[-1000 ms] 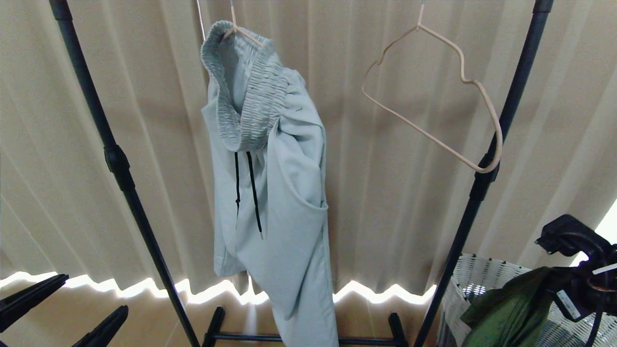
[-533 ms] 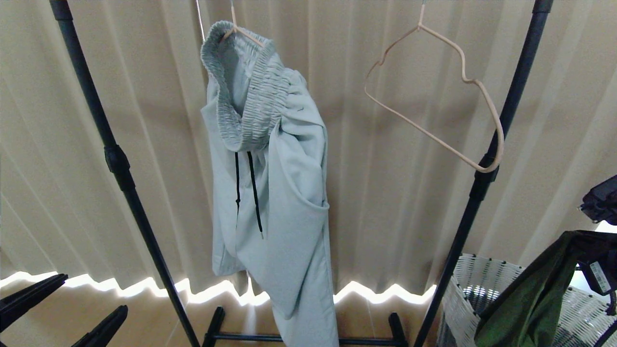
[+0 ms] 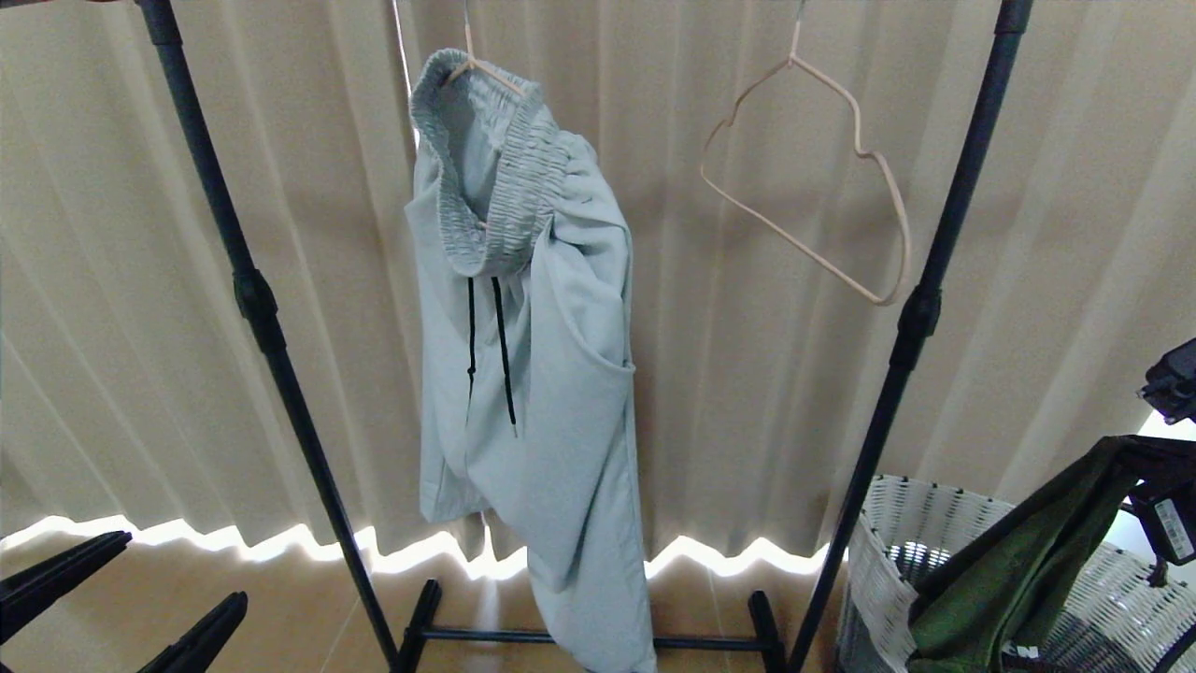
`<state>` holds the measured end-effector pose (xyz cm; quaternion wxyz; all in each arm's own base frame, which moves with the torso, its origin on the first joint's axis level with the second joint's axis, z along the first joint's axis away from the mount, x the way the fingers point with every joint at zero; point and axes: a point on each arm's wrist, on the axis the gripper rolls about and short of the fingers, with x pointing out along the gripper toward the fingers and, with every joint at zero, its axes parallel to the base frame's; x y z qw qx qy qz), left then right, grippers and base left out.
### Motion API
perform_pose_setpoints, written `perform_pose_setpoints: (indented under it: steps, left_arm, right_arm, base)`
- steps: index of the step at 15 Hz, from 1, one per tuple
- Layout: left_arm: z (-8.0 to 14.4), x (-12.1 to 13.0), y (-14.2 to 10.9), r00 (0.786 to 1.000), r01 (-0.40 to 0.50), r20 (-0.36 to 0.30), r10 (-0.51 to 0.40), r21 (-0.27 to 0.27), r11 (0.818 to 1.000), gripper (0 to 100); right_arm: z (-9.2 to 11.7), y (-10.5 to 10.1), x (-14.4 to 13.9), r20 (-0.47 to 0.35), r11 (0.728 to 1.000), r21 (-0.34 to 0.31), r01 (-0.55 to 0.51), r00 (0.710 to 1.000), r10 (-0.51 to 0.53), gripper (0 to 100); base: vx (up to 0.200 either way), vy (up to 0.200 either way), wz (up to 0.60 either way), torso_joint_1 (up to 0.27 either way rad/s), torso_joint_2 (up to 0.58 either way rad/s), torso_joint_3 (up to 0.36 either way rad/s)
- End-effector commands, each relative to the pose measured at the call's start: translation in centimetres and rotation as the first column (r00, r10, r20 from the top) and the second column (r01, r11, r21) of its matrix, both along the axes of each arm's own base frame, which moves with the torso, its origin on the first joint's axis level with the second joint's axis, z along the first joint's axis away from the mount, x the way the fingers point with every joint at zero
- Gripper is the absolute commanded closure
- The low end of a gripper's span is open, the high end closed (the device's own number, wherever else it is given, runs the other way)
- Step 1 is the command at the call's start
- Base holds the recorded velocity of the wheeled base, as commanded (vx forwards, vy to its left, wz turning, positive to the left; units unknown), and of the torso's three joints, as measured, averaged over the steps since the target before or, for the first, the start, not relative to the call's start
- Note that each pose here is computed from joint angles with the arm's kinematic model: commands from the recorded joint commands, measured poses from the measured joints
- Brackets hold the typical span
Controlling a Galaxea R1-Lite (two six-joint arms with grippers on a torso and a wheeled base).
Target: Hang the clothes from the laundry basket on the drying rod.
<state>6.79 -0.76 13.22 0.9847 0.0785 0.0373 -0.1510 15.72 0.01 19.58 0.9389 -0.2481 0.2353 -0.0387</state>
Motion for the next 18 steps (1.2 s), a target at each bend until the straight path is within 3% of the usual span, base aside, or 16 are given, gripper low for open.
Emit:
perform_pose_setpoints:
  steps: [1,5,9,11,14,18]
  left_arm:
    - [0.0,0.0,0.0,1.0,0.0,0.0,0.0,0.0,1.0,0]
    - [0.0,0.0,0.0,1.0,0.0,0.001,0.0,0.003,1.0,0]
    - [-0.1,0.0,0.0,1.0,0.005,-0.005,-0.005,0.004,1.0,0]
    - [-0.1,-0.4,-0.5,0.997,0.079,0.001,-0.079,0.023,0.997,0]
    - [-0.7,-1.5,-1.2,0.973,0.231,-0.029,-0.231,0.025,0.973,0]
    - [1.8,-0.8,-1.7,0.961,0.273,0.043,-0.273,0.024,0.962,0]
  right_arm:
    - [-0.1,0.0,0.1,-0.003,1.0,-0.001,-0.002,1.0,0.002,100]
    - [-0.2,0.4,0.1,-0.009,1.0,0.0,-0.023,1.0,0.023,100]
    - [-0.2,0.4,-0.1,-0.004,1.0,0.003,-0.03,1.0,0.03,100]
    - [-0.4,0.4,-0.1,-0.009,1.0,0.004,-0.029,1.0,0.029,100]
    - [-0.2,0.5,-0.1,0.004,0.999,0.013,-0.046,0.999,0.046,100]
    - [0.3,0.7,0.0,0.027,0.992,0.046,-0.12,0.993,0.119,100]
  base:
    - [-0.2,0.0,0.0,0.007,0.0,-0.002]
    - [-0.2,0.0,0.0,0.002,0.0,0.0]
    - [0.0,0.0,0.0,0.0,0.0,0.0]
    - [0.0,0.0,0.0,0.0,0.0,0.0]
    - [0.0,0.0,0.0,0.0,0.0,0.0]
    - [0.0,0.0,0.0,0.0,0.0,0.0]
